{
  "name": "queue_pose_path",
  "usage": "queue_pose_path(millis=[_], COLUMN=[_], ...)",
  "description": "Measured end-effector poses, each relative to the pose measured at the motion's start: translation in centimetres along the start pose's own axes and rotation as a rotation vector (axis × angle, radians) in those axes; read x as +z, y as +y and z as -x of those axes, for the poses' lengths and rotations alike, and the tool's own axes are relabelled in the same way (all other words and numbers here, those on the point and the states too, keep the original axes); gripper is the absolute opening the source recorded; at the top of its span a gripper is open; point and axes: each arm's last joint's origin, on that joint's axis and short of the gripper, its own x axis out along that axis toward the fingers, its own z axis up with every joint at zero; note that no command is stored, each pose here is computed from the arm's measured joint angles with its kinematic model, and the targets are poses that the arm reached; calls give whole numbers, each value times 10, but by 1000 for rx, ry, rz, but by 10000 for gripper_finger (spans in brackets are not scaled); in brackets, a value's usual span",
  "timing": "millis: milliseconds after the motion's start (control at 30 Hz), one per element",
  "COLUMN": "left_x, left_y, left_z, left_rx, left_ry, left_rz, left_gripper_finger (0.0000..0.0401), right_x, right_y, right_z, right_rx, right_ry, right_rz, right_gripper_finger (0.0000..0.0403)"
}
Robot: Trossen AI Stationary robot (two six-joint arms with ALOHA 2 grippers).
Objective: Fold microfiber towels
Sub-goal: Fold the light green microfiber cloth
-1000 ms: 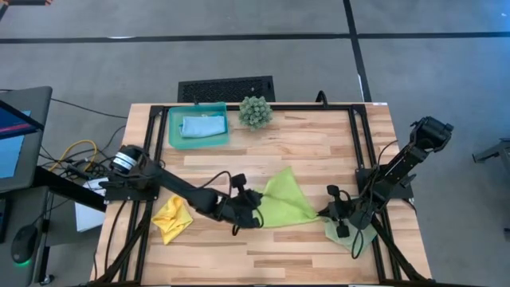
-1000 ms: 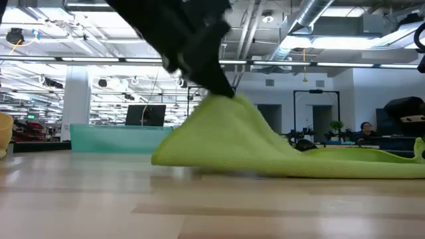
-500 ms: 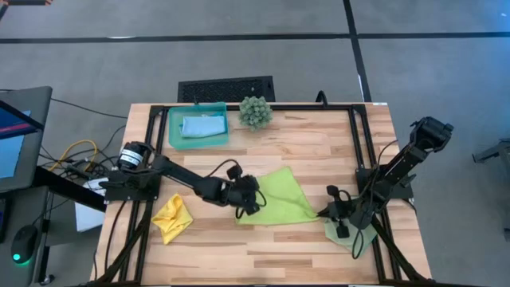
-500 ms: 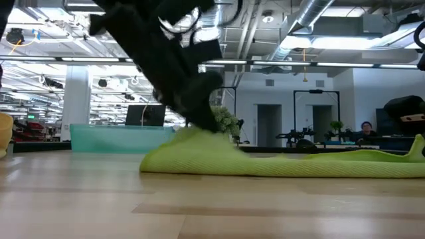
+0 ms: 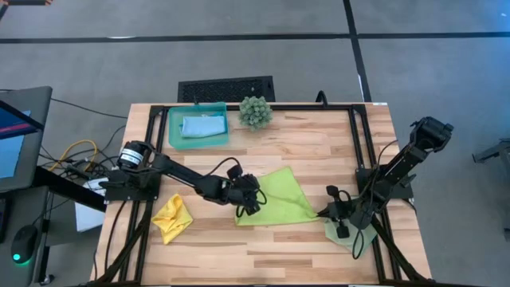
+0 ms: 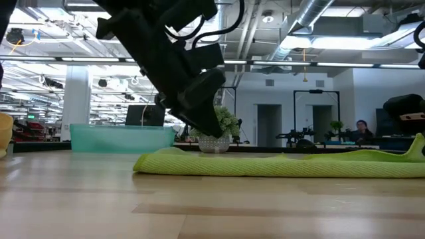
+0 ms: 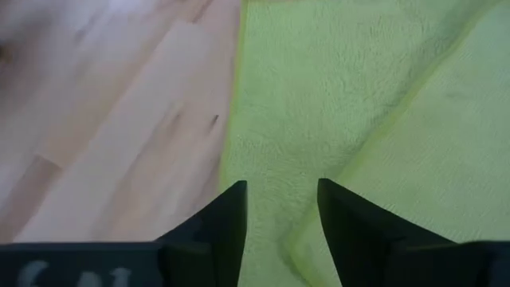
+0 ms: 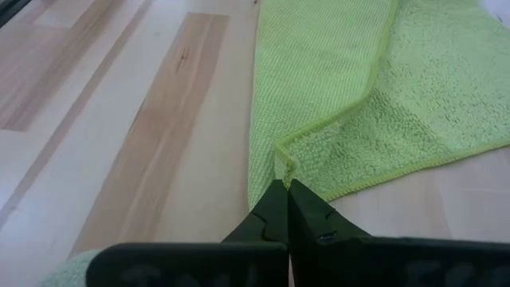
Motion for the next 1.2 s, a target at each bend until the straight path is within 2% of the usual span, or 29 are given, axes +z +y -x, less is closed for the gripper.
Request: queue_pose_path(millis=[233, 367, 700, 767, 967, 1200], left_x=[-4, -10, -14, -14, -6, -4], left_y=[4, 4, 4, 4, 2, 0], left_z=[-16, -28, -31, -29, -14, -10], left_rx=[-20, -23, -20, -49, -230, -229], left_ry=[40, 68, 90, 108, 184, 156], left_rz=[207, 192, 121, 110, 123, 113], left_gripper_finger=[115, 101, 96, 96, 96, 96], right_x=[0, 0, 0, 0, 0, 1], right_y=[0, 0, 0, 0, 0, 0], right_z=[0, 0, 0, 0, 0, 0], right_rx=[0, -1, -5, -5, -4, 0], right_ry=[0, 0, -2, -2, -5, -11], right_rz=[-1, 0, 6, 3, -2, -6], right_gripper_finger=[11, 11, 11, 11, 11, 11])
